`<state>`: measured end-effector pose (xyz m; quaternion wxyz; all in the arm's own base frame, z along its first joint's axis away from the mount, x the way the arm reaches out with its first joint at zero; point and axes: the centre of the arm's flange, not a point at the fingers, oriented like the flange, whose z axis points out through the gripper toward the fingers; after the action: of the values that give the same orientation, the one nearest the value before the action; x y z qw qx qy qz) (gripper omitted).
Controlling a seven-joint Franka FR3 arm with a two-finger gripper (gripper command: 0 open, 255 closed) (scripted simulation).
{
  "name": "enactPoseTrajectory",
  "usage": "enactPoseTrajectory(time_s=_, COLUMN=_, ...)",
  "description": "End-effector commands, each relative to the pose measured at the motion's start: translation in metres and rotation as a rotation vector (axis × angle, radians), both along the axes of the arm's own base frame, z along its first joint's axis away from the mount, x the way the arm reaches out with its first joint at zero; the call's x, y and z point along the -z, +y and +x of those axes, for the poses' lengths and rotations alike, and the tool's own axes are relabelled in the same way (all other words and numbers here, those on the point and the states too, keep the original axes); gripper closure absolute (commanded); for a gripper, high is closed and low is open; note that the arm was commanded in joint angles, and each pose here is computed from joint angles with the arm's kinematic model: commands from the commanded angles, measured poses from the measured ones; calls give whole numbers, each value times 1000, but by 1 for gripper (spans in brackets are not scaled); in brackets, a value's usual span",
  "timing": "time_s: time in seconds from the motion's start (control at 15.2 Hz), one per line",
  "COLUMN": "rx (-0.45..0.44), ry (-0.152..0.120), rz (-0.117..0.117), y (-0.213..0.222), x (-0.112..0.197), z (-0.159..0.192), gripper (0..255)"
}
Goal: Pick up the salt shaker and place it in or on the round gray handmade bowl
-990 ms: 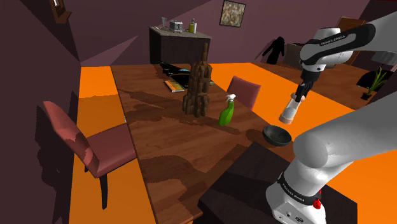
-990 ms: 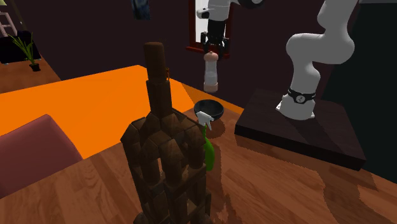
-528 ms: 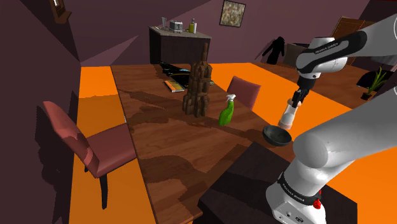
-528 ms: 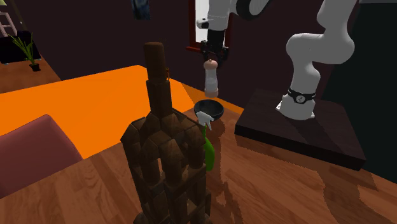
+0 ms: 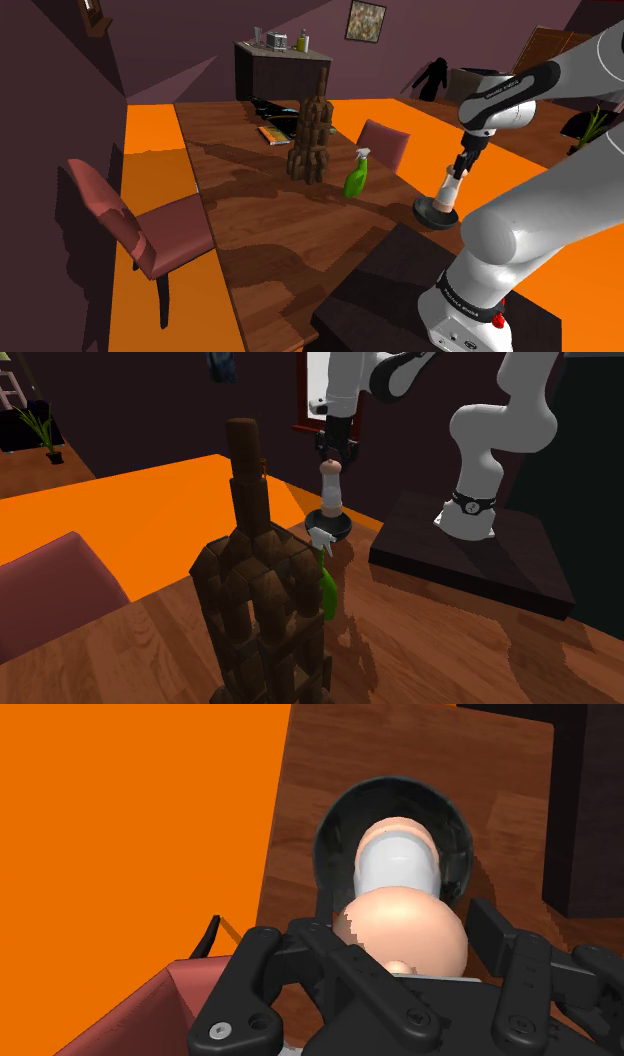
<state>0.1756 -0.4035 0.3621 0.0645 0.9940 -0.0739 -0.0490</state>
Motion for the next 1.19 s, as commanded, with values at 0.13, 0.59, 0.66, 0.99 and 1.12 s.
enactPoseTrajectory(time_s=0.13, rx=0, ry=-1, rz=-1, y=0, x=19, z=0, gripper=255)
enactPoseTrajectory(time_s=0.59, rx=0, ry=-1, rz=-1, y=0, x=19, z=0, gripper=255)
enactPoseTrajectory(time_s=0.66, rx=0, ry=-1, rz=-1, y=0, x=19, z=0, gripper=255)
enactPoseTrajectory(time_s=0.99, rx=0, ry=-1, rz=-1, y=0, x=19, z=0, gripper=0)
enactPoseTrajectory(time_s=1.12, rx=0, ry=-1, rz=-1, y=1, x=6, z=1, gripper=0)
